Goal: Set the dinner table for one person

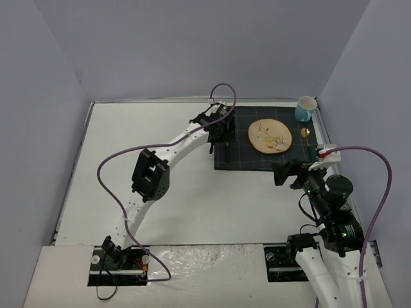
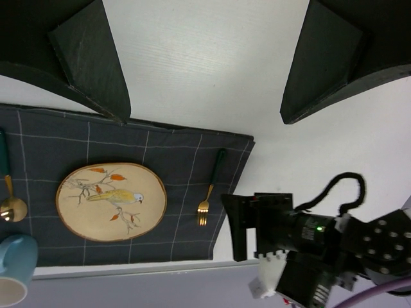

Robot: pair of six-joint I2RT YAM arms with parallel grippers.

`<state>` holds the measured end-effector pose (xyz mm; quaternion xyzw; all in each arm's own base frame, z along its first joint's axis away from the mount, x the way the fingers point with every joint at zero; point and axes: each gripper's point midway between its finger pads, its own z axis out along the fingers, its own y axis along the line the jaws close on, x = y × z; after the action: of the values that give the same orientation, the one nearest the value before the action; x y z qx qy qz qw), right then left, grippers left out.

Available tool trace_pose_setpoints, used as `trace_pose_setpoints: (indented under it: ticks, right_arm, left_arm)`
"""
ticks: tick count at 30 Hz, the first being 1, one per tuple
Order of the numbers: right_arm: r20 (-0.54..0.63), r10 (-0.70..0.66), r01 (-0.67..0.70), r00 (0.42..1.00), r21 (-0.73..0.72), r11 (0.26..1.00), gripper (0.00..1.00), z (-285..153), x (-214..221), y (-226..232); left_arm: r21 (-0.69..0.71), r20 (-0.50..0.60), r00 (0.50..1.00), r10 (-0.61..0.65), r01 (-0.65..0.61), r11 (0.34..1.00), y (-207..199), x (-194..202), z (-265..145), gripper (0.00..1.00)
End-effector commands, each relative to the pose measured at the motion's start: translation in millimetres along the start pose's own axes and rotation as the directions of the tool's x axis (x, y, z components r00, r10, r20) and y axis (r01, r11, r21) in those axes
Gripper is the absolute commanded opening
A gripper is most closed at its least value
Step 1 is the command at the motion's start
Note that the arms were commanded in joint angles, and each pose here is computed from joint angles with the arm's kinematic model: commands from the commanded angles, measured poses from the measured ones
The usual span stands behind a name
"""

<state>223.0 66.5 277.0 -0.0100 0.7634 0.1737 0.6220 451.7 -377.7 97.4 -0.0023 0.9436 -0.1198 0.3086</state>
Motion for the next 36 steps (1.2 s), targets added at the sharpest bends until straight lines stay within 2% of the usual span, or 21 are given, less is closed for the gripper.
trace_pose_setpoints:
  ticks: [1,4,7,10,13,14,16,18,21,25,29,36]
  right_arm:
    - [0.149,-0.063,0.054,0.987,0.063,0.997,1.00,-16,-54,-2]
    - [0.178,-0.104,0.079,0.979,0.144,0.986,1.00,-26,-68,-14]
    - [0.199,-0.140,0.094,0.970,0.227,0.969,1.00,-35,-79,-26]
    - [0.221,-0.174,0.109,0.960,0.278,0.954,1.00,-46,-88,-33]
    - [0.253,-0.173,0.085,0.952,0.325,0.942,1.00,-56,-90,-41]
    - [0.262,-0.174,0.078,0.949,0.339,0.937,1.00,-59,-89,-44]
    - [0.270,-0.192,0.091,0.943,0.346,0.934,1.00,-65,-83,-46]
    - [0.269,-0.196,0.087,0.943,0.370,0.925,1.00,-66,-76,-53]
    - [0.269,-0.206,0.083,0.941,0.405,0.910,1.00,-70,-67,-61]
    - [0.339,-0.231,0.070,0.912,0.427,0.902,1.00,-88,-68,-65]
    - [0.372,-0.211,0.025,0.904,0.446,0.895,1.00,-95,-63,-70]
    - [0.377,-0.198,-0.004,0.905,0.473,0.881,1.00,-95,-61,-77]
  left_arm:
    - [0.058,0.279,0.959,0.050,-0.069,0.996,1,-87,-135,0.84]
    - [0.038,0.344,0.934,0.094,-0.113,0.993,21,-90,-174,0.93]
    - [0.009,0.428,0.896,0.120,-0.138,0.990,51,-86,-219,0.97]
    - [-0.045,0.491,0.861,0.135,-0.130,0.990,91,-72,-253,0.97]
    - [-0.113,0.527,0.832,0.174,-0.135,0.984,135,-49,-271,0.97]
    - [-0.124,0.565,0.807,0.172,-0.123,0.985,147,-51,-289,0.97]
    - [-0.181,0.568,0.798,0.202,-0.118,0.976,178,-31,-296,0.97]
    - [-0.201,0.612,0.768,0.190,-0.081,0.976,201,-26,-319,0.97]
    - [-0.235,0.622,0.760,0.188,-0.048,0.971,229,-13,-330,0.97]
    - [-0.278,0.651,0.733,0.198,-0.012,0.960,259,10,-342,0.97]
    - [-0.293,0.672,0.715,0.191,0.020,0.956,271,18,-345,0.97]
    - [-0.298,0.645,0.744,0.175,0.033,0.954,274,12,-325,0.97]
